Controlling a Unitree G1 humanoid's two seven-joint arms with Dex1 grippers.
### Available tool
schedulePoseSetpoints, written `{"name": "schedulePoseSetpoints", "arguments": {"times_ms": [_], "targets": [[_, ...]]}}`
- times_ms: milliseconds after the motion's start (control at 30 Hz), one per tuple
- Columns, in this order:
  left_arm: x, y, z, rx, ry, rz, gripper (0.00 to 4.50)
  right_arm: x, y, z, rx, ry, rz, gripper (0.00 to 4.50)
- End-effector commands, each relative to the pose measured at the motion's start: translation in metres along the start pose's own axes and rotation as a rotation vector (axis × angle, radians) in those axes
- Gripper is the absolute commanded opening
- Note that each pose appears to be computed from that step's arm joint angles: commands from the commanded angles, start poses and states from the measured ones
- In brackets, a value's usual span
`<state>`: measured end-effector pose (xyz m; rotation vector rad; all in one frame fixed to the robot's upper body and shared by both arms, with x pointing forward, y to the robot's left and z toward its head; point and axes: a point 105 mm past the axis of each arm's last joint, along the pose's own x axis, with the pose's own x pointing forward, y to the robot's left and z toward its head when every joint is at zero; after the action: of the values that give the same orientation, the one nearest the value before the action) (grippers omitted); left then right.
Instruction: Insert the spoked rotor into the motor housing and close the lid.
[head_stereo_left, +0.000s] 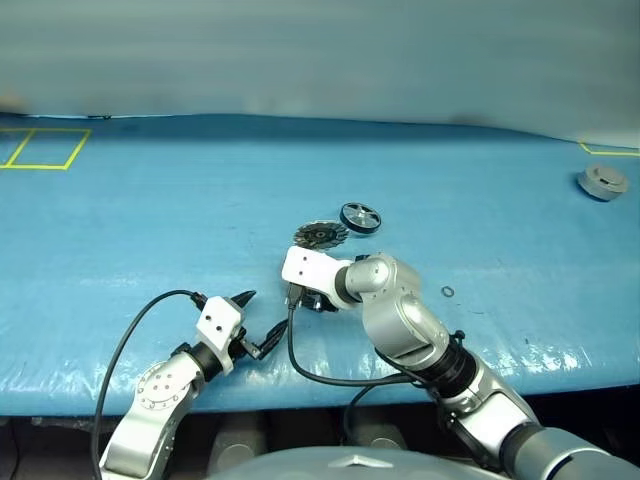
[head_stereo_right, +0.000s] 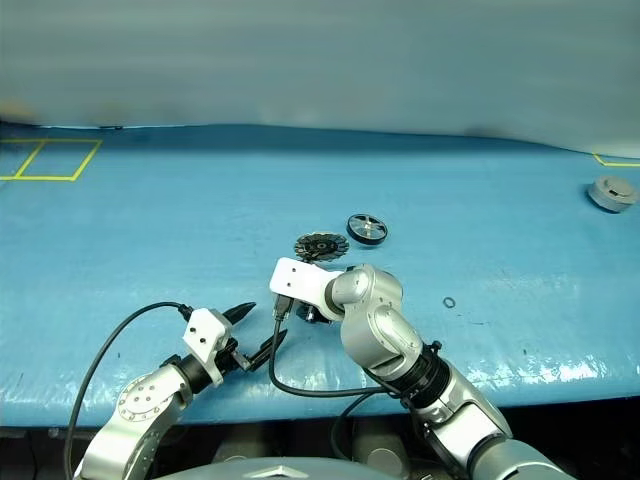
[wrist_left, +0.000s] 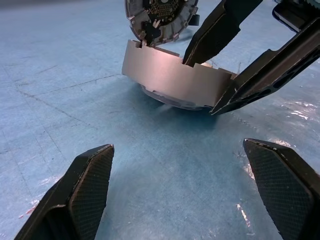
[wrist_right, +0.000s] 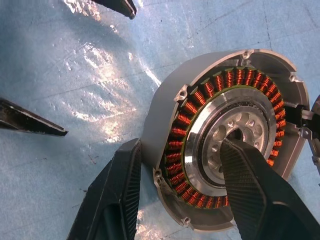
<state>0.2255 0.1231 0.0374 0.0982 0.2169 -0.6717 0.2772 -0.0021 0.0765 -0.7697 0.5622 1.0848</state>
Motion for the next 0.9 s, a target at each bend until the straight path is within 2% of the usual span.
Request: {"name": "schedulePoseSetpoints", "arguments": {"times_ms": [33, 100, 433, 900], "targets": [[0.002, -0.005, 0.005, 0.002, -0.023, -0.021, 4.50, 0.014, 0.023, -0.001, 0.059, 0.013, 0.105, 3.31], [0.003, -0.006, 0.005, -0.002, -0.024, -0.023, 4.50, 0.013, 0.023, 0.006, 0.080, -0.002, 0.100, 3.97], [0.005, -0.009, 0.005, -0.010, -0.034, -0.030, 4.50, -0.001, 0.024, 0.044, 0.158, -0.092, 0.103, 3.97], [0.006, -0.010, 0.007, 0.001, -0.042, -0.077, 4.50, -0.022, 0.016, 0.060, 0.288, -0.142, 0.078, 3.97]]}}
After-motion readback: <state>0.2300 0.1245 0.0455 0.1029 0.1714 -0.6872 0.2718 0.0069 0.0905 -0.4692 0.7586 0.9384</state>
